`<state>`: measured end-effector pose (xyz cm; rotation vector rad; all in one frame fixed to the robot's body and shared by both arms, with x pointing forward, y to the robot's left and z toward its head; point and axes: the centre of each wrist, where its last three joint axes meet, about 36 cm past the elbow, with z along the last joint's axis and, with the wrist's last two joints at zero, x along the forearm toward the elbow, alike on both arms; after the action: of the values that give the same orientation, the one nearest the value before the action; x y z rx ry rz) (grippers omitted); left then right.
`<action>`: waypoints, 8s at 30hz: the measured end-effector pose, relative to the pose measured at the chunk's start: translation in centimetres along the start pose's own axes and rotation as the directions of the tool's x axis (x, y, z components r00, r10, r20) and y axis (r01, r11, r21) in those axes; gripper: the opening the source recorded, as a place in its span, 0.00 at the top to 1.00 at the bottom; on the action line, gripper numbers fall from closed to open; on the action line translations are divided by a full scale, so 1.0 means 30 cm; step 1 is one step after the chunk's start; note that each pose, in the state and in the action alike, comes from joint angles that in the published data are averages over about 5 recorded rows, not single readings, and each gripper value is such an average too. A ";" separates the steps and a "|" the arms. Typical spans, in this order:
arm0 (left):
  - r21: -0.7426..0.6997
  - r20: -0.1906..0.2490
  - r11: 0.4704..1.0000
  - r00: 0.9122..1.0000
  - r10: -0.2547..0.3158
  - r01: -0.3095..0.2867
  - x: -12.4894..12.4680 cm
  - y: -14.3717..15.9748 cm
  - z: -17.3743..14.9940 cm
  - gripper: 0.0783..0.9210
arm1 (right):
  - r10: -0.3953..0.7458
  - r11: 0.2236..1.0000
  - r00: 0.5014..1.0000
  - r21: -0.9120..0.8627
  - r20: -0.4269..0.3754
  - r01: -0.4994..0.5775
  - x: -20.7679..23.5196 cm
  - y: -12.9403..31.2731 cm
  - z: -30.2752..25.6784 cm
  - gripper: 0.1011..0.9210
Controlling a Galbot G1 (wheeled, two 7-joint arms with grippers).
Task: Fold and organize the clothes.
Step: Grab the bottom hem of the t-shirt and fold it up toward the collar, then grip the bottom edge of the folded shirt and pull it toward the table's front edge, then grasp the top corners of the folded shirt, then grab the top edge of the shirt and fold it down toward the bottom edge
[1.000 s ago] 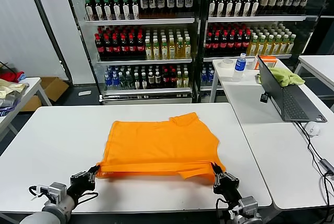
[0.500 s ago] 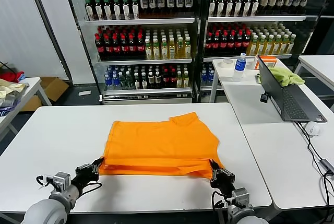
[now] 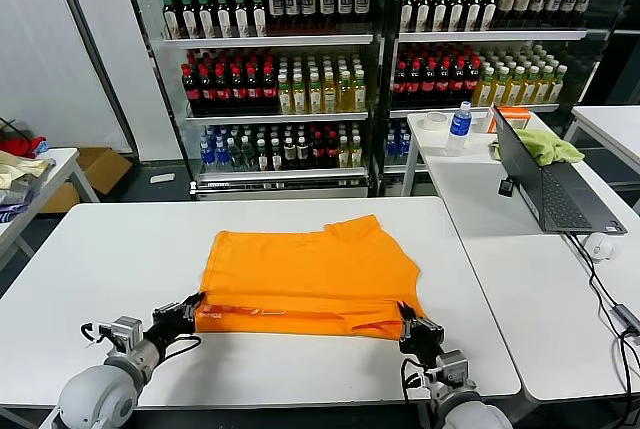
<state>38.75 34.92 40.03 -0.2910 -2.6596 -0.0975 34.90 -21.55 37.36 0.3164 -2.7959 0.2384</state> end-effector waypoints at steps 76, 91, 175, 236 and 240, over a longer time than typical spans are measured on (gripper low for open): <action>-0.001 -0.207 0.997 0.976 -0.072 0.073 0.155 -0.099 0.015 1.00 | -0.065 0.992 0.982 -0.122 -0.177 0.044 0.259 -0.105 -0.014 0.99; -0.007 -0.224 0.999 0.974 -0.040 0.040 0.347 -0.191 0.028 1.00 | -0.064 0.996 0.982 -0.072 -0.177 0.051 0.368 -0.101 -0.042 0.99; -0.009 -0.093 0.999 0.995 -0.033 0.032 -0.359 0.157 -0.157 0.12 | -0.040 0.980 0.986 -0.201 -0.161 0.006 -0.754 0.025 -0.353 0.12; 0.026 -0.002 0.997 0.998 0.069 -0.069 -0.104 0.077 -0.096 0.99 | -0.077 0.972 0.995 -0.228 -0.065 0.061 -0.260 -0.051 -0.296 0.99; 0.028 -0.003 0.997 0.997 0.077 -0.077 -0.070 0.057 -0.081 0.99 | -0.079 0.972 0.994 -0.227 -0.073 0.061 -0.202 -0.054 -0.269 0.99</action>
<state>42.03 35.92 41.28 -0.3833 -2.6399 -0.0367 43.25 -20.34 43.12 0.3418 -2.6914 -0.0796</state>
